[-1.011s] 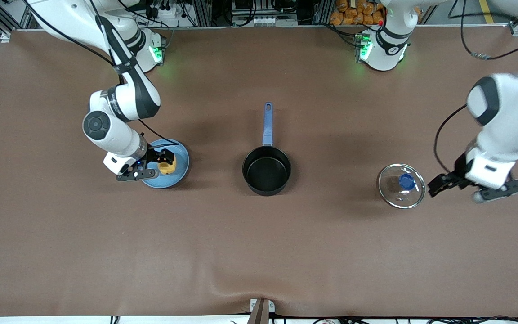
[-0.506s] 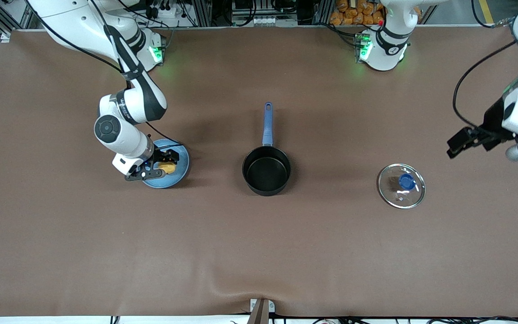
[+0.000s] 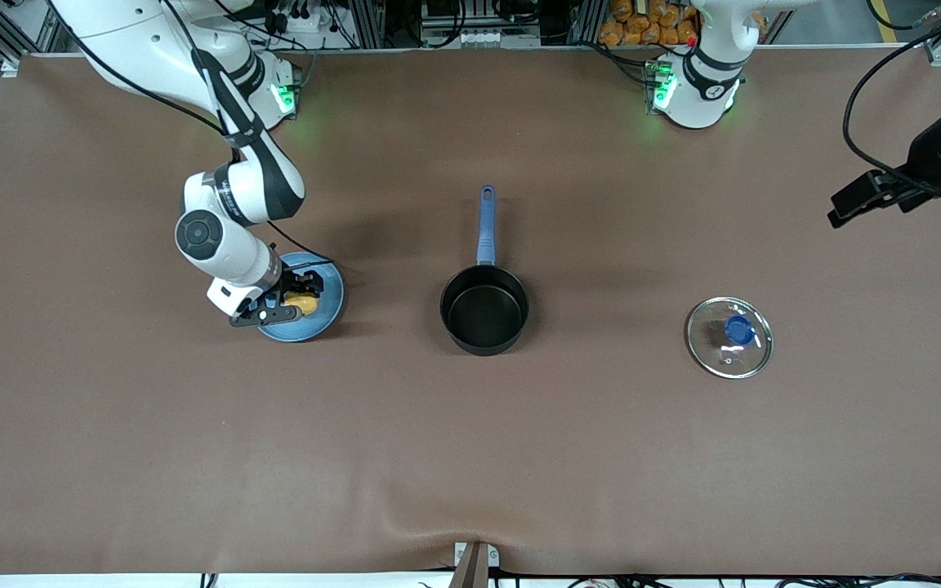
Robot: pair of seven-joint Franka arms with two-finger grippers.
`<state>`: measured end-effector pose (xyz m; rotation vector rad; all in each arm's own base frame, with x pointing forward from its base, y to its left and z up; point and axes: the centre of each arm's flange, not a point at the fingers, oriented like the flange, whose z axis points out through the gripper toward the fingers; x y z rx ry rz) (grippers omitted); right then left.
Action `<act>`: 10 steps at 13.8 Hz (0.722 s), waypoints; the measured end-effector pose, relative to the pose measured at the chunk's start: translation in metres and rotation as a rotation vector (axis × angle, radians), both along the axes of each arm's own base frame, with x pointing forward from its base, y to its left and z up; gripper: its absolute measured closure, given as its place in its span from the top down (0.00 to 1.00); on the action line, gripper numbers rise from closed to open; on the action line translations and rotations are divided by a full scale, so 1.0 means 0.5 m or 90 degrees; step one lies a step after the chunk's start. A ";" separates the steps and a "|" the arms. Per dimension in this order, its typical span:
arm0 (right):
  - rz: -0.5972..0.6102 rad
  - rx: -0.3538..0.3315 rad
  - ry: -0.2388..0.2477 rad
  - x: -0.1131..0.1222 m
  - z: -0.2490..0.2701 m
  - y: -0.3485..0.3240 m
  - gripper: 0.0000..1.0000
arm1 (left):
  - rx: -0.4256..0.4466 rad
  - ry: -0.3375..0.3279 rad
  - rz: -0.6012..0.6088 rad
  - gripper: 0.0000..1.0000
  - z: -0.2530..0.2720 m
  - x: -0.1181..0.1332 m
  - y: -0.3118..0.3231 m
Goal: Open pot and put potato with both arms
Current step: 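Set the lid on the table while the right gripper reaches the potato, then grasp the yellow potato on the blue plate with the right gripper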
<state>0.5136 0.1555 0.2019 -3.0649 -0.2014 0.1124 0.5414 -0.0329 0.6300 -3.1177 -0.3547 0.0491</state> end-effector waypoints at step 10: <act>0.006 0.000 0.032 0.056 0.084 0.039 0.67 | -0.011 0.007 -0.010 1.00 0.026 -0.007 -0.007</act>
